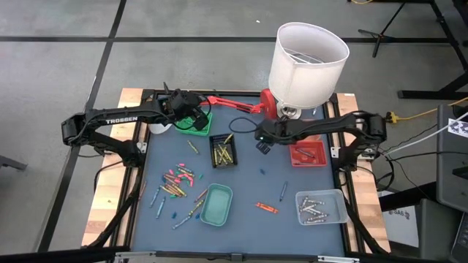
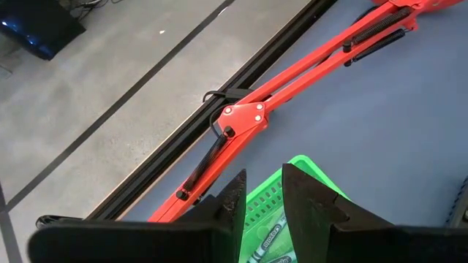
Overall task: Sort crayons
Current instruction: Put the gray crayon into the white bin
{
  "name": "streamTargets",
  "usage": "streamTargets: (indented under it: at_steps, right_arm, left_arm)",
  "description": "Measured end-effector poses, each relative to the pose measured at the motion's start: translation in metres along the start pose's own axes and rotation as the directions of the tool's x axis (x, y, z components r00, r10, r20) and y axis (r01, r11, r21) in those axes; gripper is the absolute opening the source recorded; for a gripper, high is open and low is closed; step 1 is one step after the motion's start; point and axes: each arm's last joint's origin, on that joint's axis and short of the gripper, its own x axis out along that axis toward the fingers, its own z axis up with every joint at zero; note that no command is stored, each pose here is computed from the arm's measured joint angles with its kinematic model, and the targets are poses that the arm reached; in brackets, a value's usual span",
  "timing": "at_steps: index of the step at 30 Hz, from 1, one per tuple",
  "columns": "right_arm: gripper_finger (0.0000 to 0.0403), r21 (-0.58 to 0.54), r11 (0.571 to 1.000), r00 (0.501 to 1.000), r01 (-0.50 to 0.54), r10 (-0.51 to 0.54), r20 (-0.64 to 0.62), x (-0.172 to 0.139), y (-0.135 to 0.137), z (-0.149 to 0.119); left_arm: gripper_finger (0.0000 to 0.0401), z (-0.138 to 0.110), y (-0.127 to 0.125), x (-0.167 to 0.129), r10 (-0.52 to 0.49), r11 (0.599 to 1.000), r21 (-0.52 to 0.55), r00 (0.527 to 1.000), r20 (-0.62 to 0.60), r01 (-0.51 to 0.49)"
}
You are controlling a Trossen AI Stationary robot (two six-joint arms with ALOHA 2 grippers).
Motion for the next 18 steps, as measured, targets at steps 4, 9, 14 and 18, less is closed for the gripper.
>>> streamTargets:
  at_steps: [4, 9, 14, 18]
  right_arm:
    - [0.0127, -0.023, 0.999, 0.999, 0.022, -0.023, -0.044, 0.015, 0.006, -0.004]
    - [0.0127, -0.040, 0.999, 0.996, 0.036, -0.039, -0.074, 0.031, 0.012, -0.007]
    - [0.0127, -0.038, 0.998, 0.996, 0.043, -0.046, -0.083, 0.042, 0.015, -0.008]
    - [0.0127, -0.036, 0.997, 0.994, 0.067, -0.070, -0.082, 0.046, 0.013, -0.008]
  left_arm:
    - [0.0073, 0.000, 0.000, 0.000, 0.000, 1.000, 0.000, 1.000, 0.000, 0.000]
    - [0.0073, 0.000, 0.000, 0.000, 0.000, 1.000, 0.000, 1.000, 0.000, 0.000]
    - [0.0073, 0.000, 0.000, 0.000, 0.000, 1.000, 0.000, 1.000, 0.000, 0.000]
    - [0.0073, 0.000, 0.000, 0.000, 0.000, 1.000, 0.001, 1.000, 0.000, 0.000]
